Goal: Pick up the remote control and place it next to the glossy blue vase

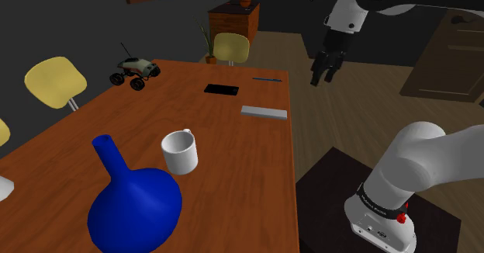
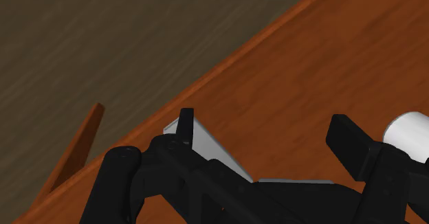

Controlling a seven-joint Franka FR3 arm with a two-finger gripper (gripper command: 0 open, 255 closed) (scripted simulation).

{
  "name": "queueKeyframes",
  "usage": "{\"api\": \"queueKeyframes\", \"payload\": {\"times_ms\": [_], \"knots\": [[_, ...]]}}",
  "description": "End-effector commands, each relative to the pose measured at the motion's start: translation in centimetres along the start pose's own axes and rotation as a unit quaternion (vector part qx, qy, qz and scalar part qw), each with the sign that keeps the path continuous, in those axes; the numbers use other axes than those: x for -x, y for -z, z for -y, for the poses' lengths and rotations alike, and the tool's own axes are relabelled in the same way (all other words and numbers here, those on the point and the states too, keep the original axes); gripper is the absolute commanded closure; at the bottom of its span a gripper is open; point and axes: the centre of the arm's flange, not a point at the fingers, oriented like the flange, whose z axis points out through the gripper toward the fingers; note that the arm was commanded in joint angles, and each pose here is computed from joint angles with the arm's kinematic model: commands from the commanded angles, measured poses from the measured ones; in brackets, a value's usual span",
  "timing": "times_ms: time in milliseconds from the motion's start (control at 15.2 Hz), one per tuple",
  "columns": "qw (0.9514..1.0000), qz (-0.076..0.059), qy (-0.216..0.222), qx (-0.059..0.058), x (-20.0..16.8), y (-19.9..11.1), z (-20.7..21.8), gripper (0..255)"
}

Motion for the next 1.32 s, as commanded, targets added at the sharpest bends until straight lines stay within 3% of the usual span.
{"api": "queueKeyframes", "payload": {"times_ms": [0, 264, 594, 924, 1254], "knots": [[1.0, 0.0, 0.0, 0.0, 0.0, 0.0, 0.0, 0], [0.9988, 0.007, 0.047, 0.012, -4.1, -3.5, -0.3, 0], [0.994, 0.015, 0.105, 0.028, -9.2, -7.9, -0.4, 0], [0.9855, 0.023, 0.162, 0.043, -14.1, -12.4, 0.1, 0], [0.9734, 0.031, 0.219, 0.058, -19.0, -17.0, 1.0, 0]]}}
